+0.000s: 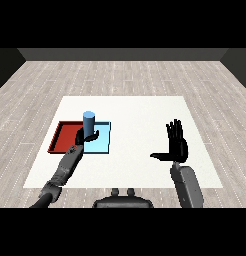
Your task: Pick the blue can and put it in the blue box
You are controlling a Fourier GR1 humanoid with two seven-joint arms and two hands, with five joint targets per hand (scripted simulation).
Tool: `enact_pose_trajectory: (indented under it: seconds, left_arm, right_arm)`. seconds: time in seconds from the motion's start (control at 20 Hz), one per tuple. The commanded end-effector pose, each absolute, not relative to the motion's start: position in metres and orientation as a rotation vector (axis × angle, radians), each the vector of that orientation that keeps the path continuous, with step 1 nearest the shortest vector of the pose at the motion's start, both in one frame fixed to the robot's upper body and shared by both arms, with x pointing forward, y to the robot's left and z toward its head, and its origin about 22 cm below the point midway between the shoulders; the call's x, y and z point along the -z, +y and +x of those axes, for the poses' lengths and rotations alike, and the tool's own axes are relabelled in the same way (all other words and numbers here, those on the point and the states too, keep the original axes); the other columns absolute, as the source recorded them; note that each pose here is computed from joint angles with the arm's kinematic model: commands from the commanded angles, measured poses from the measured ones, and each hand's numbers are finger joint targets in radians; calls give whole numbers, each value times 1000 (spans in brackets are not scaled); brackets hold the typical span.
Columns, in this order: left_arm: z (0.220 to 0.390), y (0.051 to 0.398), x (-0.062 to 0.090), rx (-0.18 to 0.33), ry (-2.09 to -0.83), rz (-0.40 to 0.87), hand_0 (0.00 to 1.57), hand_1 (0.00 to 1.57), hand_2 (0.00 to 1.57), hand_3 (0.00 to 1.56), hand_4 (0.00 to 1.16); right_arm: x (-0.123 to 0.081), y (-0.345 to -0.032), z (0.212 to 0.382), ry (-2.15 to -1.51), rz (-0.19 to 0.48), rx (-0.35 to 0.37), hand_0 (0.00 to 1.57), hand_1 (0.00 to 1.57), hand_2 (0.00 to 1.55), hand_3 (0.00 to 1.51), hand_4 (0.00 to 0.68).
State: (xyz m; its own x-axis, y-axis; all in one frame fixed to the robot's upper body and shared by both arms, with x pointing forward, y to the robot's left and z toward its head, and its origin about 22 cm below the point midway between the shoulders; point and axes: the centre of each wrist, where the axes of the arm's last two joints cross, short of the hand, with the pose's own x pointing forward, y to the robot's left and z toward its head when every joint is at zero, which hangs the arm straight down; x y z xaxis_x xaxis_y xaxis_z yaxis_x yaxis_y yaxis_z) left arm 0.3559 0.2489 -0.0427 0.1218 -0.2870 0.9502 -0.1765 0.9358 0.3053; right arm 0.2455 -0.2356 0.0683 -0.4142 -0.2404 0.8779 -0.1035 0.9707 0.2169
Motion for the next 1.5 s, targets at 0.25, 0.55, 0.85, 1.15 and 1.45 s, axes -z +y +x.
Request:
enact_pose_trajectory:
  seconds: [0.25,0.55,0.85,1.15,1.45]
  left_arm:
    - [373,290,45,138,-1181,581,1571,1571,1548,1401,991]
    - [365,266,70,203,-1031,577,1571,1571,1467,1188,938]
    - [343,239,100,278,-906,573,1500,1500,1398,543,854]
    - [353,261,86,320,-863,554,861,861,878,478,651]
    - [344,261,95,224,-923,668,0,0,0,0,0]
  right_arm:
    - [-65,-248,272,-1977,215,182,0,0,0,0,0]
    - [-37,-234,265,-1942,201,216,0,0,0,0,0]
    - [-39,-247,278,-1933,198,243,0,0,0,0,0]
    - [-23,-255,254,-1934,211,220,0,0,0,0,0]
    - [-18,-255,260,-1934,262,252,0,0,0,0,0]
